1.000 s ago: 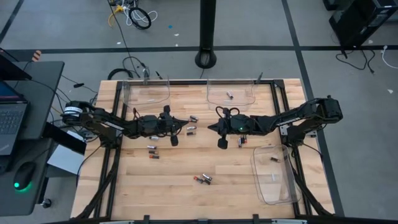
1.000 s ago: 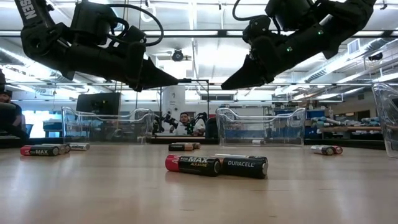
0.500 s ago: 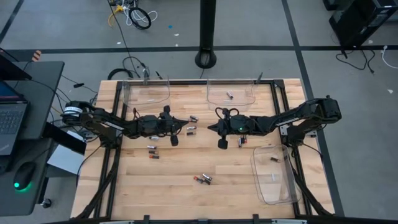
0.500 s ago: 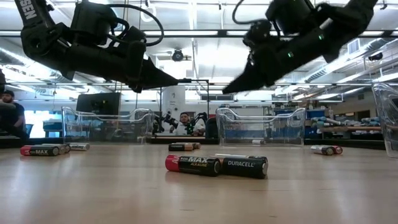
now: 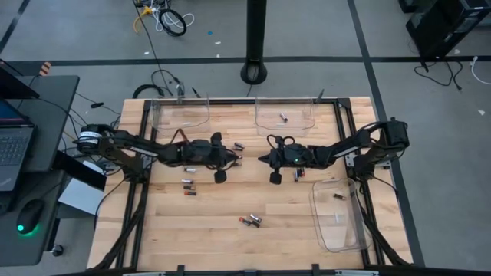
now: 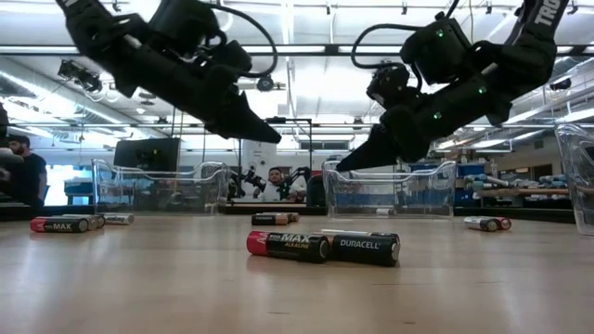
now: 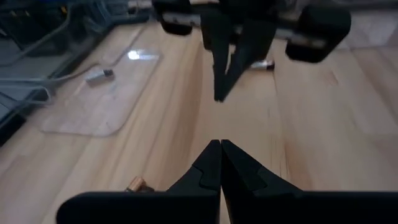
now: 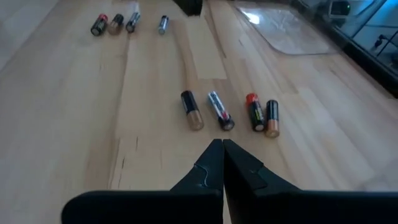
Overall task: Sort batteries
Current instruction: Put the red battery into the top left transparent bin
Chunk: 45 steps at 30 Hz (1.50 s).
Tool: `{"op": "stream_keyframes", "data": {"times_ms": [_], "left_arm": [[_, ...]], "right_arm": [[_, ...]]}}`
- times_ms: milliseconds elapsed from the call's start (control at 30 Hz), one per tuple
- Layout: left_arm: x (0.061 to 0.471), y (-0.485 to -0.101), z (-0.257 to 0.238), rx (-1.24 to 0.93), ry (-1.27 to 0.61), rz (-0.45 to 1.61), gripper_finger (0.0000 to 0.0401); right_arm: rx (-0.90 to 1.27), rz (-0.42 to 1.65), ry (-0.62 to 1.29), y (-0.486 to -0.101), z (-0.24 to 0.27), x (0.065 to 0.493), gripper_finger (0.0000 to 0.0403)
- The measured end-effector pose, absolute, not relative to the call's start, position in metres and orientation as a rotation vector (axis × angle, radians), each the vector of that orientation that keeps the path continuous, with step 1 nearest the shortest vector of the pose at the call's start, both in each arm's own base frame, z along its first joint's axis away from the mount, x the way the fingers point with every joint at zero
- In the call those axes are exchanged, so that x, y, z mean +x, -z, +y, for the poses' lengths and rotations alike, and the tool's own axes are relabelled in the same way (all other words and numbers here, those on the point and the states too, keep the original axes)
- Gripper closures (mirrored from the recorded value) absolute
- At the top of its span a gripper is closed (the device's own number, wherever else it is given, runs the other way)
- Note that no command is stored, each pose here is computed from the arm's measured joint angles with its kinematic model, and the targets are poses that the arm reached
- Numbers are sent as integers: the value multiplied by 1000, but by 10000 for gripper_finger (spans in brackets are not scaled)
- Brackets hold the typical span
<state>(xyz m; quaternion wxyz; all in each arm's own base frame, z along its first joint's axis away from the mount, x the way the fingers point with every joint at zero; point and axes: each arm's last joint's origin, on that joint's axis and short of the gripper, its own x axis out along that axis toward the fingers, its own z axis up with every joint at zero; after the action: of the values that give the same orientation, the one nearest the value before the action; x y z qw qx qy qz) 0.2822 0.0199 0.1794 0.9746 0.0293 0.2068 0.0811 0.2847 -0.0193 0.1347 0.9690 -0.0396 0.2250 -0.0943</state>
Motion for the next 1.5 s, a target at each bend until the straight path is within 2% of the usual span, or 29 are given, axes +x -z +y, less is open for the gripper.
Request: {"op": "stream_keyframes", "data": {"times_ms": [300,500,633,933,1267,1500], "left_arm": [[294,-197,22,80,-138,615,389],[292,-194,30,70,-9,601,389],[288,-189,37,71,-51,627,390],[284,-184,41,52,-114,674,389],[281,-181,41,-40,-144,712,361],[281,-180,41,-34,-163,720,314]], "right_arm": [[-105,495,185,-142,-19,278,393],[-80,567,180,-138,-16,274,393],[-77,586,178,-132,-15,269,393],[-40,363,128,-126,-20,247,395],[-39,313,119,-130,-20,248,395],[-39,313,119,-130,-20,248,395]]}}
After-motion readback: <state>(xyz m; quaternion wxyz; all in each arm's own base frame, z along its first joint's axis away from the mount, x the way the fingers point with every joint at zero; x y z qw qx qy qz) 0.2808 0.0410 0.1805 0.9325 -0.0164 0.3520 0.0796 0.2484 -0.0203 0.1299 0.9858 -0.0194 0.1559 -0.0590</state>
